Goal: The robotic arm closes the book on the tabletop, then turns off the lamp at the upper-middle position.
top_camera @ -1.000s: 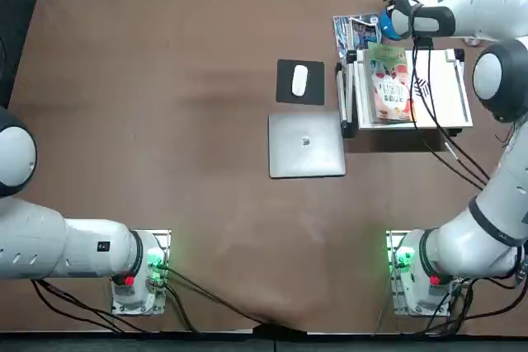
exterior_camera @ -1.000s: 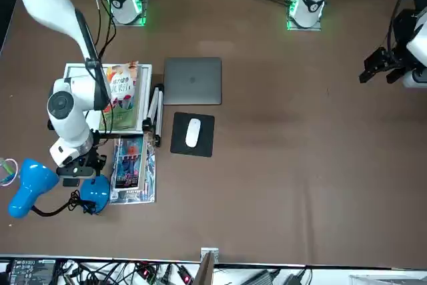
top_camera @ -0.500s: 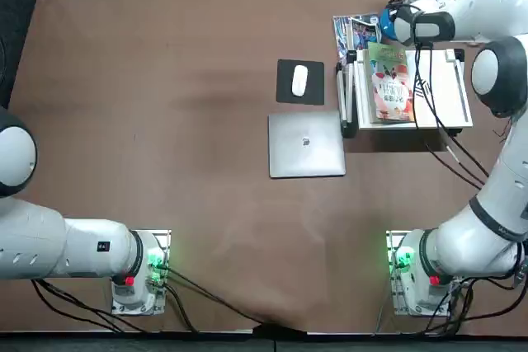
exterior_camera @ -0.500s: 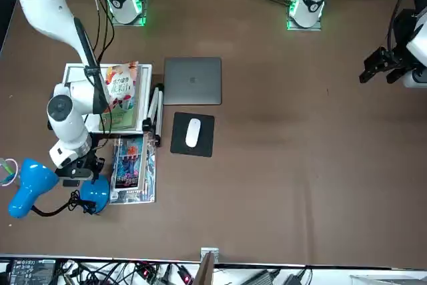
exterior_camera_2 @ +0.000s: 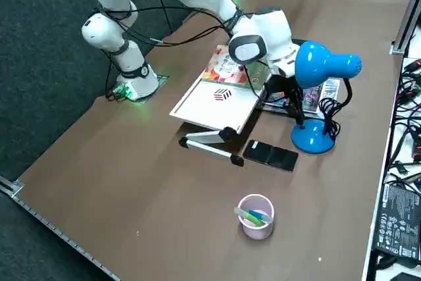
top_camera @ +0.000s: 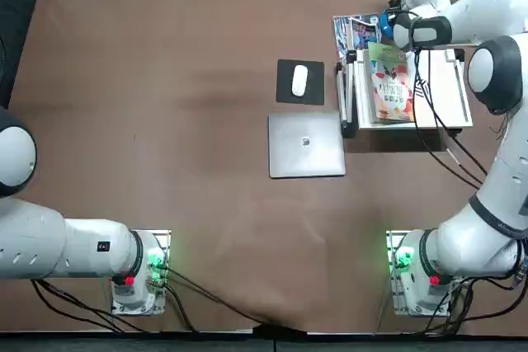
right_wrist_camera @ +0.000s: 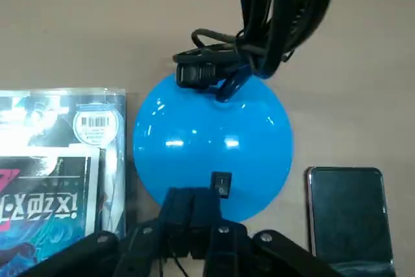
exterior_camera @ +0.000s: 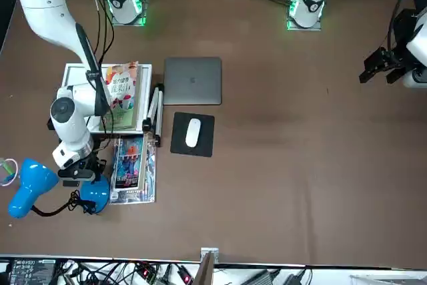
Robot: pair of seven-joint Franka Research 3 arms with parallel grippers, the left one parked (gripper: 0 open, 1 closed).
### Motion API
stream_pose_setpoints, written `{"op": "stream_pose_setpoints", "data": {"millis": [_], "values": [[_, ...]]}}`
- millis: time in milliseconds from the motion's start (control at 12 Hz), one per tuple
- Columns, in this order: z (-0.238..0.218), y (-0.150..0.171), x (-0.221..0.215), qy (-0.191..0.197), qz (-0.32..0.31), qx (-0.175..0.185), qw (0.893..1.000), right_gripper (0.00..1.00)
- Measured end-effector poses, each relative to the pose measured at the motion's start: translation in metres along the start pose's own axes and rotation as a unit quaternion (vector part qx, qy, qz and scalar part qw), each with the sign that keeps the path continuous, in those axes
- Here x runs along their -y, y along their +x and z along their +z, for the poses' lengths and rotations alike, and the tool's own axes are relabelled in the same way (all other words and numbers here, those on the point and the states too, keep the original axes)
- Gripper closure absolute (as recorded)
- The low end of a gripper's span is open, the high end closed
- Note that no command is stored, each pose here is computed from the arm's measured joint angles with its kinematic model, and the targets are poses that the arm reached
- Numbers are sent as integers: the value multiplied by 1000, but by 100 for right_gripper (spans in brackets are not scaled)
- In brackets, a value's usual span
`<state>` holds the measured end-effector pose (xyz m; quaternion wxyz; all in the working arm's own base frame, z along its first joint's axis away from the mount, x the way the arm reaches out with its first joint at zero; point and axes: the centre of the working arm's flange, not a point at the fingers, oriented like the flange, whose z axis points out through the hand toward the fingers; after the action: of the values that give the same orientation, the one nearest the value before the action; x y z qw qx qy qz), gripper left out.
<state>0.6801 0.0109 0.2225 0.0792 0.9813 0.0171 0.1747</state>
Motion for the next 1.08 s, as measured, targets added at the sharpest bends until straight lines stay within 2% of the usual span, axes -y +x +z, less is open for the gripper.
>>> {"op": "stream_pose_setpoints", "data": {"millis": [1083], "values": [[12,-6,-7,1,4,1,1000,99]]}}
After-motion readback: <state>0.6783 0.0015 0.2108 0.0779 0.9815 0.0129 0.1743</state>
